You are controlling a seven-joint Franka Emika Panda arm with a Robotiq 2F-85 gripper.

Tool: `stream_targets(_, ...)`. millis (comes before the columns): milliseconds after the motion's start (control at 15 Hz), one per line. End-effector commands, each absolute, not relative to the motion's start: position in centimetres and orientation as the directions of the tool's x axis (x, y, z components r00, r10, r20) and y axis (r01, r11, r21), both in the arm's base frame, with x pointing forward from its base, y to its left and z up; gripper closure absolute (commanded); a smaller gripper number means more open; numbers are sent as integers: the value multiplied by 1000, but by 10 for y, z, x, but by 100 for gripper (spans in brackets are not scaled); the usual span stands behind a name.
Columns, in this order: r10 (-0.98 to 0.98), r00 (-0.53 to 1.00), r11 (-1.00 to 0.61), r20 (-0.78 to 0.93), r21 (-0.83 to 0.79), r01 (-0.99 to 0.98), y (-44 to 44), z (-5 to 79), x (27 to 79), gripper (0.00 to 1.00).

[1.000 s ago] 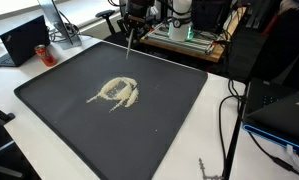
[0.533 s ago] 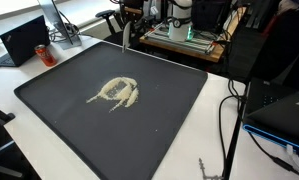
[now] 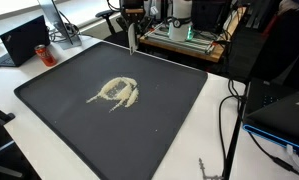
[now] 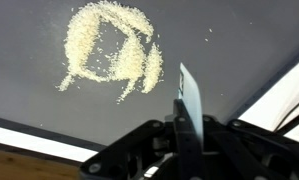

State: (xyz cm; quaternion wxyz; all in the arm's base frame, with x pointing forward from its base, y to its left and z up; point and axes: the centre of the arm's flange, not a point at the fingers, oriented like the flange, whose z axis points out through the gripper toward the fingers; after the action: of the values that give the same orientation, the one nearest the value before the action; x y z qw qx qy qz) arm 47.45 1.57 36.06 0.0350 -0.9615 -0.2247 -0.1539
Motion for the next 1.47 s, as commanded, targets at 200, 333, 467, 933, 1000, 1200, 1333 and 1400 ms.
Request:
stream_targets(200, 283, 885, -857, 369, -316, 406, -67, 363, 509, 99)
stream_targets(333, 231, 902, -845, 366, -385, 372, -88, 354, 514, 99)
stream_targets(467, 172, 922, -836, 348, -443, 323, -107, 341, 519, 99)
stream_targets(933, -59, 961, -786, 272, -606, 123, -154, 275, 531, 99)
stream_targets(1000, -97, 961, -772, 258, -629, 91, -160, 265, 531, 99)
stream_targets(1200, -207, 953, -743, 220, -669, -7, -175, 240, 528, 99)
stream_targets(1333, -260, 945, -724, 198, -688, -55, -182, 226, 526, 99)
stream_targets(1400, -277, 942, -714, 189, -696, -70, -185, 220, 525, 99)
